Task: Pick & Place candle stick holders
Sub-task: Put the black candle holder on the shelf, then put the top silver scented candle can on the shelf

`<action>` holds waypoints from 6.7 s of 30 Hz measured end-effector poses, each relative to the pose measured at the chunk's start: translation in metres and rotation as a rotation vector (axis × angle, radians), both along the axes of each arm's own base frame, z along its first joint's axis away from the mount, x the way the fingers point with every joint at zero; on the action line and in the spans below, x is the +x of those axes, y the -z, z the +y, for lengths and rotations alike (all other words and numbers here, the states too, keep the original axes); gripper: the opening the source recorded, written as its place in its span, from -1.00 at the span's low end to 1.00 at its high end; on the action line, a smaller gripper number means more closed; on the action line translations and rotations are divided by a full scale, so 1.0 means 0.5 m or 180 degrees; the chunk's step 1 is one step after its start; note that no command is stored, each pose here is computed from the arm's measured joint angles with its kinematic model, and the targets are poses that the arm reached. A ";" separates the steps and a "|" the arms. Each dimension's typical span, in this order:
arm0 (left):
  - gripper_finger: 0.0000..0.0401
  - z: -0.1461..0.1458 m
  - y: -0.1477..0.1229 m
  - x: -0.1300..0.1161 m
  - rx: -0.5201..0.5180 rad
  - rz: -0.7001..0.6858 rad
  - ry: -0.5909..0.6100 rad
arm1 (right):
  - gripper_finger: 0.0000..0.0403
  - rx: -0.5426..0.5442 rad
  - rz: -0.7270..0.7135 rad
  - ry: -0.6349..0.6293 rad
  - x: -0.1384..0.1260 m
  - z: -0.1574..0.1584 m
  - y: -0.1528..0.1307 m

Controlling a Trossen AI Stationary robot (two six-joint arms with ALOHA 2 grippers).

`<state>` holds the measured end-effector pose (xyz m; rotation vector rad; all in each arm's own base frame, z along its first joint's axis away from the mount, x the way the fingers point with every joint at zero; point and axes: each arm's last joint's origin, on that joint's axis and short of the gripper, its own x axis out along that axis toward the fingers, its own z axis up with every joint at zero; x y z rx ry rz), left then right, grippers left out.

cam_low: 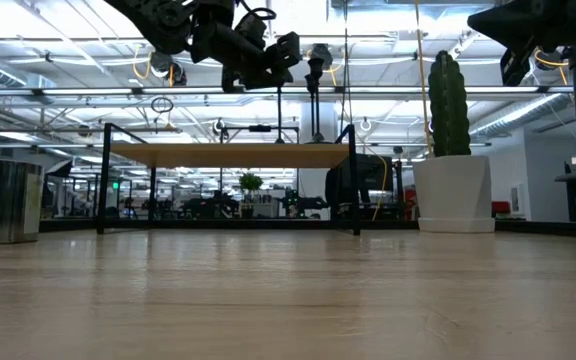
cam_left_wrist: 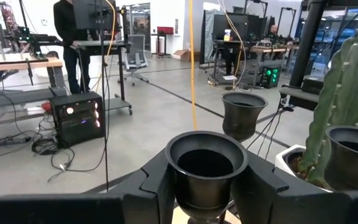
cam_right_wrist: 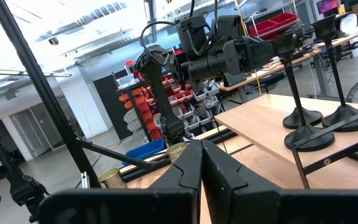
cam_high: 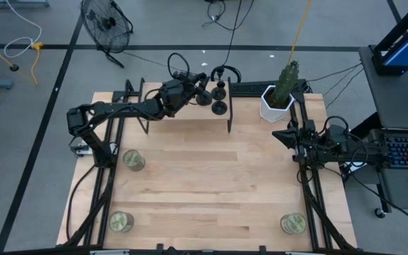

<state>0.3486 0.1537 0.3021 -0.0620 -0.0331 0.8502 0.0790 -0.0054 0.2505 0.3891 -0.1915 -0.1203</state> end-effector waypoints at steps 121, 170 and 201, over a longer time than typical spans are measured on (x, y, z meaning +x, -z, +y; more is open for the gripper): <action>0.40 -0.491 -0.064 -0.316 -0.2222 0.0692 0.0672 | -1.00 0.0056 -0.0003 -0.0023 0.000 0.000 0.001; 0.40 -0.420 -0.056 -0.389 -0.2784 0.0772 -0.0314 | -1.00 0.0056 -0.0004 -0.0023 0.000 0.000 0.000; 0.40 -0.410 -0.026 -0.367 -0.3366 0.1635 -0.0508 | -1.00 0.0068 -0.0008 -0.0025 0.000 0.000 0.000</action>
